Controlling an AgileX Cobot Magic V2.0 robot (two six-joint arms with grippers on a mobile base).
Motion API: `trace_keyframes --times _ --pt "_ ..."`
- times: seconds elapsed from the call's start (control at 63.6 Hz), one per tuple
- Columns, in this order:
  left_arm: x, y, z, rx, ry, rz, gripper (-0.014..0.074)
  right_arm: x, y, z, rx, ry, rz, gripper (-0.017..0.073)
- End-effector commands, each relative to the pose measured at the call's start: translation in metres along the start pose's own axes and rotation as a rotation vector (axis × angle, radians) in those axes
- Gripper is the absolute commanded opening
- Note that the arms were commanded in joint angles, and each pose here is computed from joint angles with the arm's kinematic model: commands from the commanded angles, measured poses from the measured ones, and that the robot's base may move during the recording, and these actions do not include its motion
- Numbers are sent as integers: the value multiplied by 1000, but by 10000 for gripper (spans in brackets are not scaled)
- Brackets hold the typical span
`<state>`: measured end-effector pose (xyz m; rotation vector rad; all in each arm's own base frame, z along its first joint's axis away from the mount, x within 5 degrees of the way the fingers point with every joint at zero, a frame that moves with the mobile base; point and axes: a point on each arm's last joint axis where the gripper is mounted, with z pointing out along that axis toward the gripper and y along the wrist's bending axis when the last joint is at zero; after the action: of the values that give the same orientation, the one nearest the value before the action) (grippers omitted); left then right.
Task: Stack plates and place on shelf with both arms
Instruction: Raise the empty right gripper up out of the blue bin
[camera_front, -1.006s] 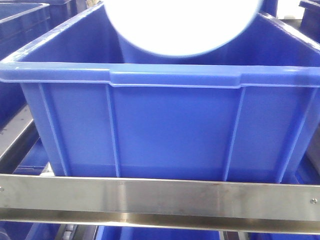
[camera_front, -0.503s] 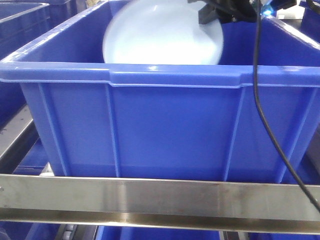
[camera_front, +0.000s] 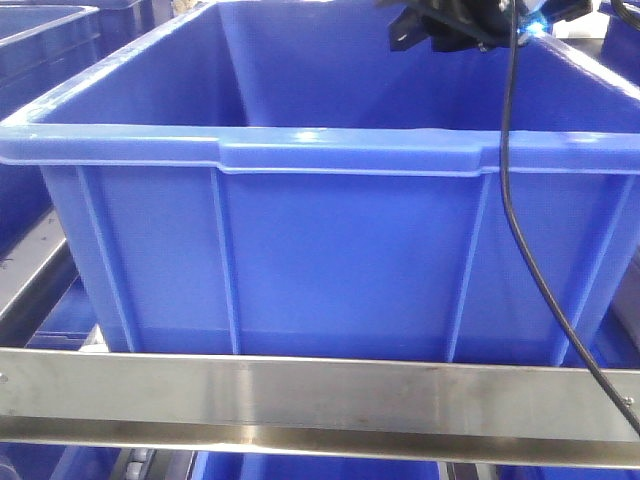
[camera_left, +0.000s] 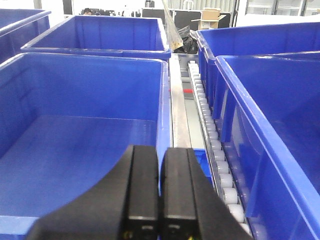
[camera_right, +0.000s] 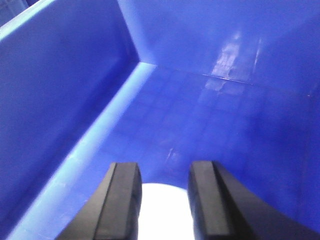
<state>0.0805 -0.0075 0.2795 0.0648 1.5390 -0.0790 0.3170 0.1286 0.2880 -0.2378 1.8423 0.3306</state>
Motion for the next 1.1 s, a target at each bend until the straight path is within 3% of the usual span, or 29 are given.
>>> trace_keyframes --times 0.0,0.236,0.518,0.88,1.084 --pt "-19 2 -1 -18 -112 -14 81 -31 2 -11 -8 -155 -8 367" --pt "-19 2 -1 -18 -112 -14 81 -38 1 -18 -6 -180 -6 353" --pt "-19 2 -1 -18 -112 -14 81 -41 -20 -47 56 -219 5 42" --pt "-19 2 -1 -18 -112 -14 81 -29 -48 -125 180 -304 20 52" --pt "-19 2 -1 -18 -112 -14 81 -9 -60 -172 273 -275 40 52"
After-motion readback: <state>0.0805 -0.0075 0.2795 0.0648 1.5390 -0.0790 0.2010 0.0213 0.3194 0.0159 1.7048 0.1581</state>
